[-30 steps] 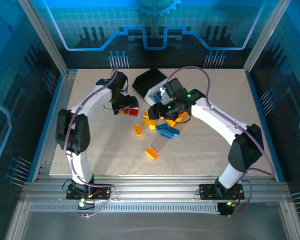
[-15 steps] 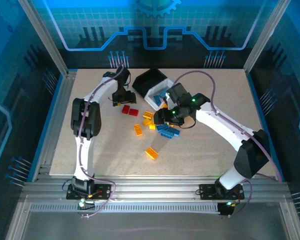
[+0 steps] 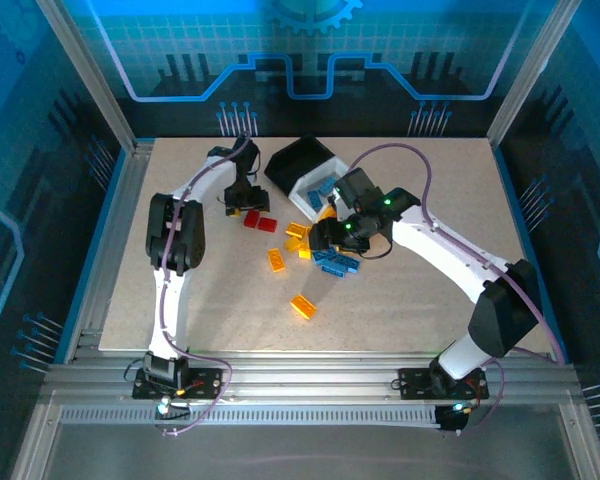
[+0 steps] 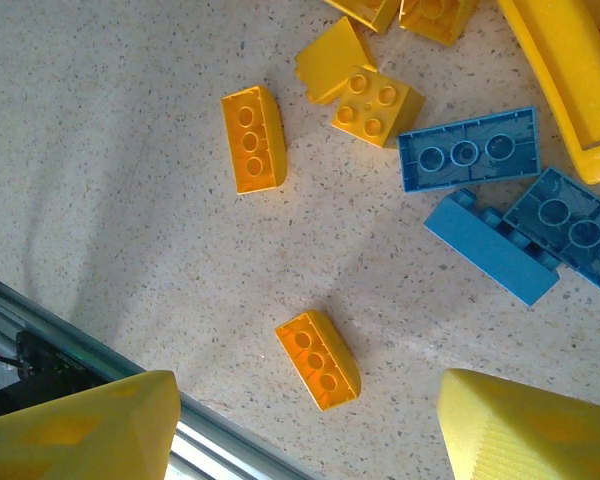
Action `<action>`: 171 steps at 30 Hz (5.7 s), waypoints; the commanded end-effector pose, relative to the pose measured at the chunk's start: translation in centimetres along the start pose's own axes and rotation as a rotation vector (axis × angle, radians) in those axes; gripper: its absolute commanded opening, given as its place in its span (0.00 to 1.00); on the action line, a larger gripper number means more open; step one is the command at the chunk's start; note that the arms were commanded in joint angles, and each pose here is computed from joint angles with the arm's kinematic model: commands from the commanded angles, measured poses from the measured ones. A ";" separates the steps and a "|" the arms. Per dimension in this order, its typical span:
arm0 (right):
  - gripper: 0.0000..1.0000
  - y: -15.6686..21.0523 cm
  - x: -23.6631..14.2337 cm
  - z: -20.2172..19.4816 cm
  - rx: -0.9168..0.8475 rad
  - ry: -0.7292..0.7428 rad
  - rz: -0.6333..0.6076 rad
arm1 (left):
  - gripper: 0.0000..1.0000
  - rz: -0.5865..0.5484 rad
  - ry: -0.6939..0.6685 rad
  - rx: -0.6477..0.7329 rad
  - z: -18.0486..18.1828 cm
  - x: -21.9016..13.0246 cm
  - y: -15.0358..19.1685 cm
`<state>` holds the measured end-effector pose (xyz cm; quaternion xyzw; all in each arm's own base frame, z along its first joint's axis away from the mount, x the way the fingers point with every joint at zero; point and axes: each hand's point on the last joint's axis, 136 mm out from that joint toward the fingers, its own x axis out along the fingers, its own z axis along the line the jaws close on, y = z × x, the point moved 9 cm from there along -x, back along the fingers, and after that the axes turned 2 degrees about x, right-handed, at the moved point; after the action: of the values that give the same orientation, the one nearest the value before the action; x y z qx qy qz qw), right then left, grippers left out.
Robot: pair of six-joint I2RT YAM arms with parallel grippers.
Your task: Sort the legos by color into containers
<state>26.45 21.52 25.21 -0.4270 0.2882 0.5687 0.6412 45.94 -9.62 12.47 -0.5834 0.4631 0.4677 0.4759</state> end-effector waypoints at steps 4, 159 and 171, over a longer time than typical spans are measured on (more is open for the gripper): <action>0.70 -0.1 0.4 0.0 0.022 -0.004 0.012 | 0.67 0.064 -0.035 -0.001 1.7 1.6 1.2; 0.31 -6.0 4.5 4.5 -0.261 -0.094 0.092 | 0.66 -0.153 0.382 -0.336 4.8 -13.8 17.9; 0.32 -22.2 6.4 2.3 0.152 -0.321 -0.178 | 0.66 -0.105 0.415 -0.351 4.7 -13.7 19.5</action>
<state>46.94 26.05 27.17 -0.3537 0.1625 0.5532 0.7365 25.31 -6.01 23.14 -0.7654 0.4174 0.3844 0.3036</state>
